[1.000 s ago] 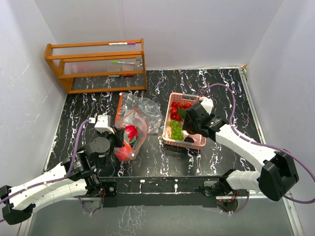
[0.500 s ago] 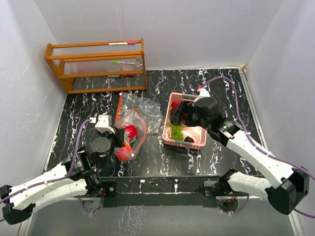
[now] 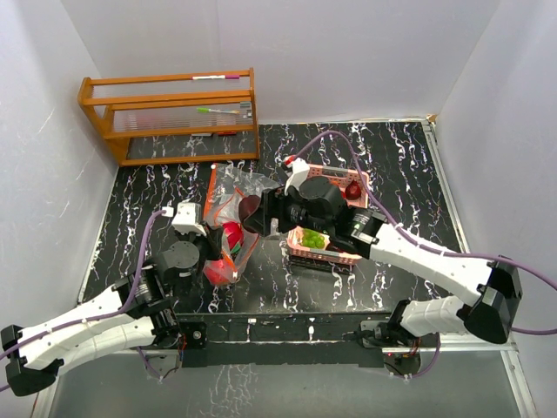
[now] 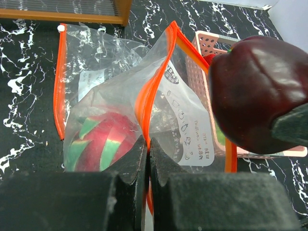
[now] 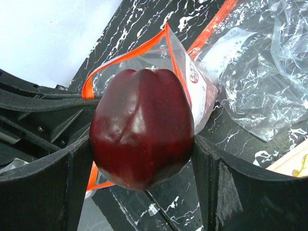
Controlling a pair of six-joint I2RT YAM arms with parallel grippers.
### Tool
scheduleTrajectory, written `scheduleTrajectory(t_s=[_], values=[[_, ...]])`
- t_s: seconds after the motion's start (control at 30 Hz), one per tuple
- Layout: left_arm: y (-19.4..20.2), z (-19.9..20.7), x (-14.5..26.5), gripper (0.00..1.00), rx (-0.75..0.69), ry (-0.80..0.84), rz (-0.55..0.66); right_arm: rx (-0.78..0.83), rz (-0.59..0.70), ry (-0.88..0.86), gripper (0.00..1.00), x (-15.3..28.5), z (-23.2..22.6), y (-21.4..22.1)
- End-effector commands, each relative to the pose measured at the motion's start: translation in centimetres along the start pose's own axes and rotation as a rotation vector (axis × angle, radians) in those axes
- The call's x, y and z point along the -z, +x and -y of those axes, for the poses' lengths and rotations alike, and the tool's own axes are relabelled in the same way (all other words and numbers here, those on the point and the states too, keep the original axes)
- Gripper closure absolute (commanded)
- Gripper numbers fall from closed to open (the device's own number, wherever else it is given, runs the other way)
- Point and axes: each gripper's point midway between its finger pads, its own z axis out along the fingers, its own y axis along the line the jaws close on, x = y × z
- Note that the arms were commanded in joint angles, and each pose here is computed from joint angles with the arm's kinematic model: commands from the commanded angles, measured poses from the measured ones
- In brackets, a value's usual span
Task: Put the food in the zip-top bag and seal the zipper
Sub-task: Place the fake fruit in the zipper food storage bag.
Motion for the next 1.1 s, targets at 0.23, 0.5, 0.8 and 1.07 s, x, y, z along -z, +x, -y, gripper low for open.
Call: scheduleTrajectory(t_s=[0.23,0.5,0.8,1.07], values=[[-1.0,0.1,0.2,1.00,0.029,0.007,0.028,0.006,0.082,-0.102,0.35,-3.1,-4.4,-3.4],[-1.6,-0.2,0.6,1.00,0.032,0.007,0.044,0.019,0.015,0.052,0.17,-5.2,-2.7,-2.2],[-1.5,0.1,0.4,1.00,0.028,0.013,0.040,0.031,0.040,0.046,0.02,-3.2,-3.1,-3.1],[-1.6,0.7,0.1,1.00,0.028,0.021,0.039,-0.001,0.110,0.063,0.02,0.4,-3.2,-4.8]])
